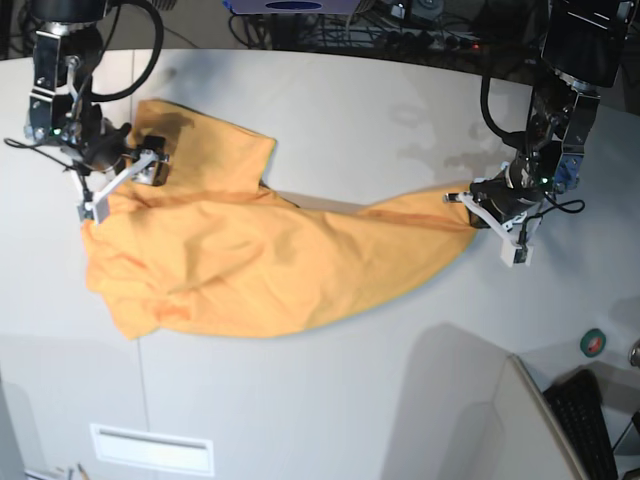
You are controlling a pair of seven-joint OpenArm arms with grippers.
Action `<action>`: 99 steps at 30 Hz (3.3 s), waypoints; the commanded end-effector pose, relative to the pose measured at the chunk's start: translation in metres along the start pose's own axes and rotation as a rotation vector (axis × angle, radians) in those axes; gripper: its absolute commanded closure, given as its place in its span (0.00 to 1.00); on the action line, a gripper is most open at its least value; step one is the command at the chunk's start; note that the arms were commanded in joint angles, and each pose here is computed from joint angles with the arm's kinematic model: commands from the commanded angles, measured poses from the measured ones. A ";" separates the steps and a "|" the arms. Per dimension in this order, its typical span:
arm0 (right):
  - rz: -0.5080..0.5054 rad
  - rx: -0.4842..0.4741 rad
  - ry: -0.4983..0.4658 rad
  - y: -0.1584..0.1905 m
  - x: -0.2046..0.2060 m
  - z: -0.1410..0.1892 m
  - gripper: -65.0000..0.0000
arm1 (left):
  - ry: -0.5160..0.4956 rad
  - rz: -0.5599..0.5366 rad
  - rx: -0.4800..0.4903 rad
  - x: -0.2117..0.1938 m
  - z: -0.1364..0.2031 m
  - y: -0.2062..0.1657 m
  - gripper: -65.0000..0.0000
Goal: Layout the t-shirt on the table in an organized manner, then fold the t-shirt properly
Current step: 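Pull the shirt taut between both grippers, stretching it apart, then release and regrasp the shirt edge with the left gripper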
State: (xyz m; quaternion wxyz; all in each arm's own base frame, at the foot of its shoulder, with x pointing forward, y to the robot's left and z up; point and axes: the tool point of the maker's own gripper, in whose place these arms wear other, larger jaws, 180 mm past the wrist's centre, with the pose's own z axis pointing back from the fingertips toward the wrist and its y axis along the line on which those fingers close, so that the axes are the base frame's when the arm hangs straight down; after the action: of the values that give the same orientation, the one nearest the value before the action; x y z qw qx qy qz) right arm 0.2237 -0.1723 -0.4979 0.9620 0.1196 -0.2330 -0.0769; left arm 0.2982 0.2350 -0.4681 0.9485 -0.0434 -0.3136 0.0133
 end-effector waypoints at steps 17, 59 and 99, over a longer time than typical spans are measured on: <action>-0.062 -0.004 0.041 -0.012 -0.019 -0.022 1.00 | -0.061 -0.019 -0.021 0.022 0.011 -0.006 1.00; -0.020 -0.110 -0.082 -0.045 -0.014 0.041 1.00 | 0.022 0.047 0.018 -0.058 0.079 0.024 0.00; -0.023 -0.109 -0.084 -0.045 -0.013 0.040 1.00 | 0.103 0.005 -0.071 -0.082 0.023 -0.006 0.12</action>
State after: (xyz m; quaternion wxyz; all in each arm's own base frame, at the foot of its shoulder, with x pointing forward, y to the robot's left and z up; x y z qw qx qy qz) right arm 0.1821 -0.2153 -0.4884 0.9598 0.0690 -0.2502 -0.1071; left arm 0.2335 0.2295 -0.4876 0.9513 -0.0698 -0.3002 0.0017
